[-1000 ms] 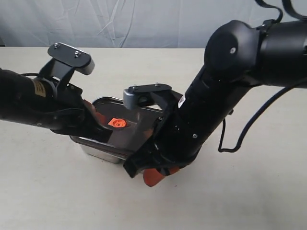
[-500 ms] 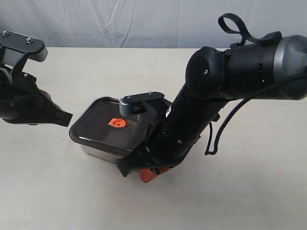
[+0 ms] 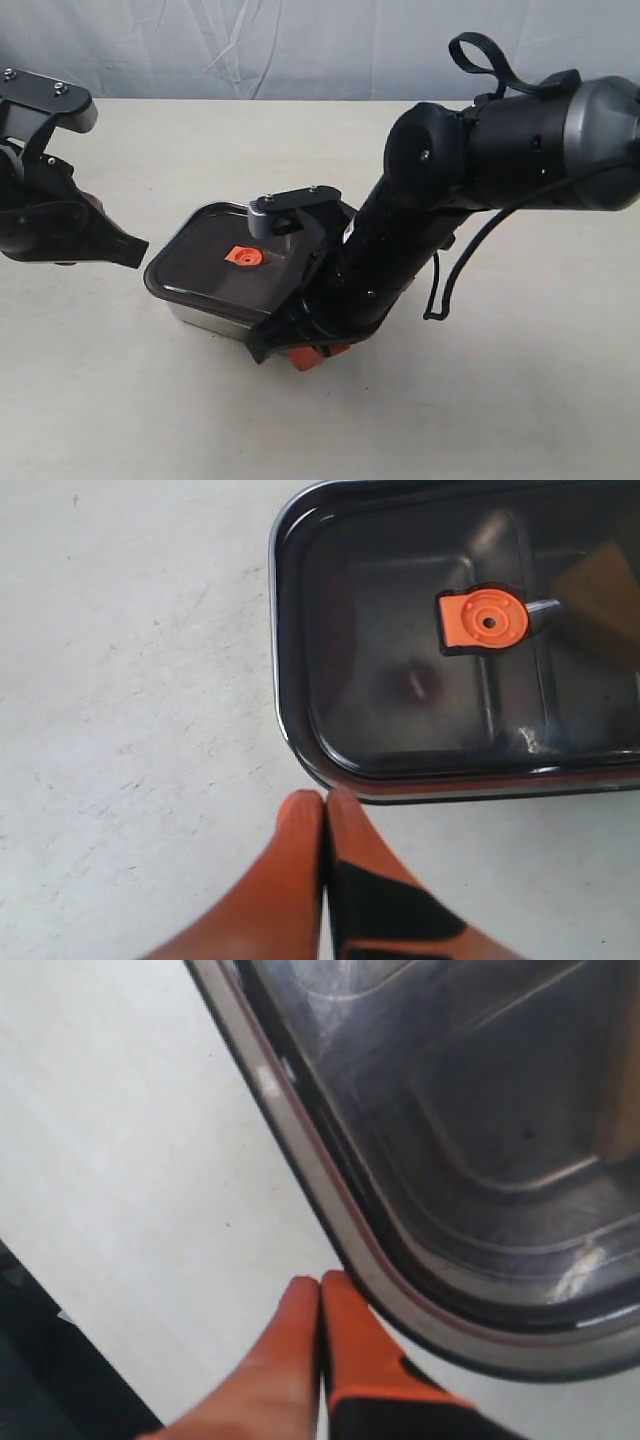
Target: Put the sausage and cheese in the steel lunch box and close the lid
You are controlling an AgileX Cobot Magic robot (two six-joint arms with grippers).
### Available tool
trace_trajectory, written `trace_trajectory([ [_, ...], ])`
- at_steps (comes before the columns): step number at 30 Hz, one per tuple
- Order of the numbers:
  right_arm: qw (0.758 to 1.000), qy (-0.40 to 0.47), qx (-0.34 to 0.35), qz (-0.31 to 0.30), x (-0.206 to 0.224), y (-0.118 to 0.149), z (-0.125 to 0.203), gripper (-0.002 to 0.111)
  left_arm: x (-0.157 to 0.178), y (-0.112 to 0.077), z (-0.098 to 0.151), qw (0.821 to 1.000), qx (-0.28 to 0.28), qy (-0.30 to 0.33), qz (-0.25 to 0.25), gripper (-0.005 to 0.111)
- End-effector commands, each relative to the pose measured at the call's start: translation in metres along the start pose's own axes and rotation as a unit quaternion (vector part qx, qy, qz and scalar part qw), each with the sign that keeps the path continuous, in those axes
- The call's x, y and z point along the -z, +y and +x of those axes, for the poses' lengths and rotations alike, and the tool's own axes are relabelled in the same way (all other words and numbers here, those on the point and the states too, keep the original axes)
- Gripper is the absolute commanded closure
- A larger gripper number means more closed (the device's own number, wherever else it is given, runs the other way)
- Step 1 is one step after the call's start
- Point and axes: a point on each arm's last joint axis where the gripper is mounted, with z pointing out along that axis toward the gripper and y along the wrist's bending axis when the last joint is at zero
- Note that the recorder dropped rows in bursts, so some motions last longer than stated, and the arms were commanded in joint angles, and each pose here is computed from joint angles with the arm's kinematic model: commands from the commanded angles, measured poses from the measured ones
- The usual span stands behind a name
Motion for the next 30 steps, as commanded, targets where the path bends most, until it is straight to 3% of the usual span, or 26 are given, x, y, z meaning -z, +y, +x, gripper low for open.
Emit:
trace_trajectory([
  [1,0.999,-0.035,0.009,0.001,0.017,0.005,-0.003,0.108,0.002,0.001,0.0,1.0,0.002,0.0,-0.002,0.107],
  [5,0.997,-0.074,0.021,0.028,0.029,0.004,-0.007,0.108,0.002,0.001,0.0,1.0,0.002,0.0,-0.002,0.107],
  [20,0.998,-0.045,0.008,0.047,0.003,-0.009,-0.009,0.108,0.002,0.001,0.0,1.0,0.007,-0.001,0.002,0.107],
  [30,0.997,-0.063,0.008,0.051,0.003,-0.009,-0.012,0.108,-0.004,-0.019,0.014,0.992,0.03,0.052,0.111,0.107],
])
